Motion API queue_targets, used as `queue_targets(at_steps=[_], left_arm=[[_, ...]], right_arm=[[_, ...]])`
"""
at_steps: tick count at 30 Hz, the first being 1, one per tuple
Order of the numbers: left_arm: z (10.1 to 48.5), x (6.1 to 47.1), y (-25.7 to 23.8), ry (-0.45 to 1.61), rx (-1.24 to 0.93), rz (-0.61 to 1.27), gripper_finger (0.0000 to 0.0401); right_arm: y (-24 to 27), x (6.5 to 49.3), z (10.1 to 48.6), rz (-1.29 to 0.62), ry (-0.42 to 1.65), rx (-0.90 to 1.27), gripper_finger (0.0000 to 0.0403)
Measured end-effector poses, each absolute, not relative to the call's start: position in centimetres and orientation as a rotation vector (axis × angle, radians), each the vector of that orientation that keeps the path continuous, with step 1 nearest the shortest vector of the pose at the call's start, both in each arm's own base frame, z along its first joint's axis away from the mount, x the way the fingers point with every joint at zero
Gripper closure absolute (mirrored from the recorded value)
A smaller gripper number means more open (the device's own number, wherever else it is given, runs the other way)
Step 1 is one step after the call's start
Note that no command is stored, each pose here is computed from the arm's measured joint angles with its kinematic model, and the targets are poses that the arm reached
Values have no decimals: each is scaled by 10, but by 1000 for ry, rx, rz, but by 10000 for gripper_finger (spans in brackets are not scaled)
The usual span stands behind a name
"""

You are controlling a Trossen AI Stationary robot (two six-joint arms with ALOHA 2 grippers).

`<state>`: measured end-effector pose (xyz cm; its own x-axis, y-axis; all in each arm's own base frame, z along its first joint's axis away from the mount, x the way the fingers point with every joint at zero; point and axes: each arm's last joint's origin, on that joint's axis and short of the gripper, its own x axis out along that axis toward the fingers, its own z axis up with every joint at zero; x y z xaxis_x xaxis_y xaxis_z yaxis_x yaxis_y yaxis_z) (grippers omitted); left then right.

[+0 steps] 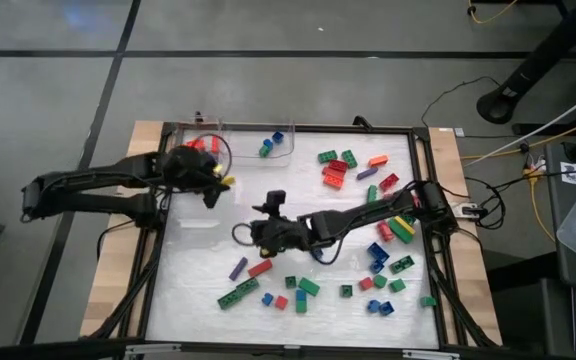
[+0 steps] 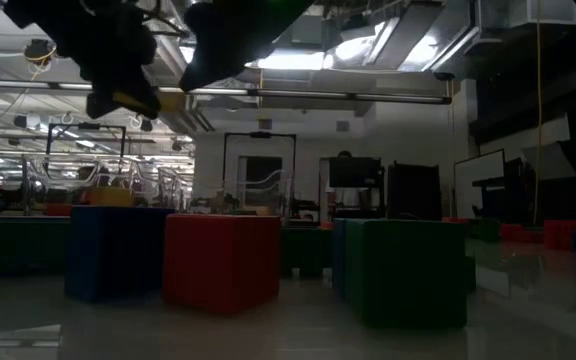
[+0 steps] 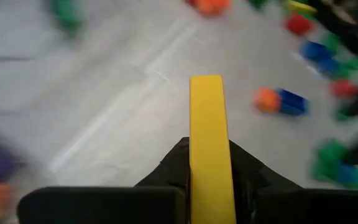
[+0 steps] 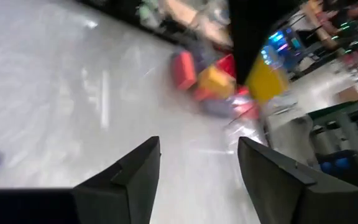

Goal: Sort blocks by size
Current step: Put the large yellow block into the left transparent bin

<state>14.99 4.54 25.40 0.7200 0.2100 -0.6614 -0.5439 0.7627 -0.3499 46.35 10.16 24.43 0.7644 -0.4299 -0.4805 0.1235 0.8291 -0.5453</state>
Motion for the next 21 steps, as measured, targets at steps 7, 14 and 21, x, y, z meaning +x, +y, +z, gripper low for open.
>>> queue_targets(at_steps=[7,14,21], left_arm=[[259,120,64,592,-422,848,355],[258,112,77,619,-330,1034,347],[251,114,90,666,-364,1106,267]], right_arm=[[126,439,226,-293,833,-403,194],[128,411,209,-374,1117,42,198],[122,388,204,-606,1285,234,198]])
